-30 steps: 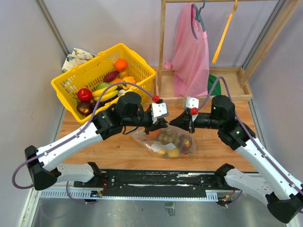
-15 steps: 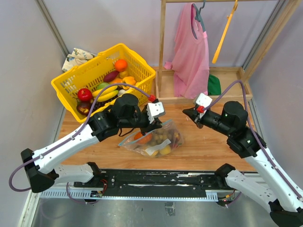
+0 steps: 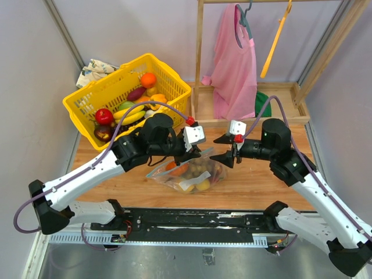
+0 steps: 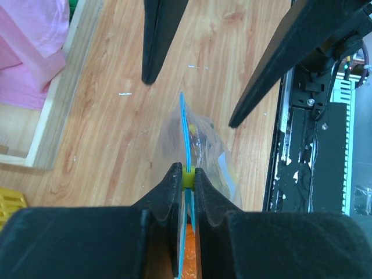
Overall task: Place the food in the zip-top bag and seal the zipper
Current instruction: Zip the zipper food storage bag at the center of the board.
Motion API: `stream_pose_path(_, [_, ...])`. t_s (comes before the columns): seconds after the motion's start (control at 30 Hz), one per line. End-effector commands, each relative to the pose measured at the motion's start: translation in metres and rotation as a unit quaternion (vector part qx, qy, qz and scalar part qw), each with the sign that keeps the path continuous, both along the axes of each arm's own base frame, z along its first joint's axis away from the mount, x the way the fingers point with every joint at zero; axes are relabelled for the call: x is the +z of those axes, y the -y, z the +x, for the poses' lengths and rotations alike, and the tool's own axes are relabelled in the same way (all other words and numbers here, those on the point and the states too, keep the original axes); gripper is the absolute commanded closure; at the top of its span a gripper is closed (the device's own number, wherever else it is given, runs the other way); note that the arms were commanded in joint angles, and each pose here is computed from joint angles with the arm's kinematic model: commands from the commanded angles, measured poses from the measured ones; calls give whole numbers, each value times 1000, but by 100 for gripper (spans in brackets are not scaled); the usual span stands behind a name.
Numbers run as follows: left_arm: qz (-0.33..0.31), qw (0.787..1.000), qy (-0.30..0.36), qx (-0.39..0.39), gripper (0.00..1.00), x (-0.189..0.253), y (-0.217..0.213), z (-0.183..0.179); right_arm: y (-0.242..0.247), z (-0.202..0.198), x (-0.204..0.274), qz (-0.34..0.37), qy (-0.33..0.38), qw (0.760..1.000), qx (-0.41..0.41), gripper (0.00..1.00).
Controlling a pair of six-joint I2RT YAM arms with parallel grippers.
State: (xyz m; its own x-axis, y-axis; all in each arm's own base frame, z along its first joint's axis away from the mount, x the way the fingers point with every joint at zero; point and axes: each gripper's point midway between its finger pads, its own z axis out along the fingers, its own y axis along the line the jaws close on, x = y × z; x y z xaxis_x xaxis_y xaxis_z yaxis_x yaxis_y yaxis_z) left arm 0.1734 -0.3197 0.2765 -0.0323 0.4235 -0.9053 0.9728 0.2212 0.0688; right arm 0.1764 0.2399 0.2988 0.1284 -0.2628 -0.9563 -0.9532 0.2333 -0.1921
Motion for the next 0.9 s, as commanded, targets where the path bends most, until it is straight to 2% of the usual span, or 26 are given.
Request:
stream_pose_path(0.0, [-27, 999, 22, -29, 100, 23, 10, -2, -15, -11, 18, 27, 1, 998, 61, 42])
stream_pose_path(0.13, [-32, 998, 22, -41, 100, 25, 15, -3, -21, -7, 14, 26, -9, 997, 67, 45])
stream_pose_path(0.27, [-34, 998, 21, -45, 100, 25, 17, -4, -23, -5, 12, 24, -14, 997, 66, 57])
stream_pose_path(0.33, [-32, 998, 20, -43, 100, 24, 16, -4, -22, -4, 10, 21, -15, 998, 62, 68])
stream_pose_path(0.47, [-30, 999, 21, -27, 100, 23, 11, -1, -15, 3, 6, 8, -11, 999, 31, 97])
stream_pose_path(0.87, [-30, 999, 21, 20, 100, 20, -8, 1, 24, 33, 10, -1, 27, 992, -127, 99])
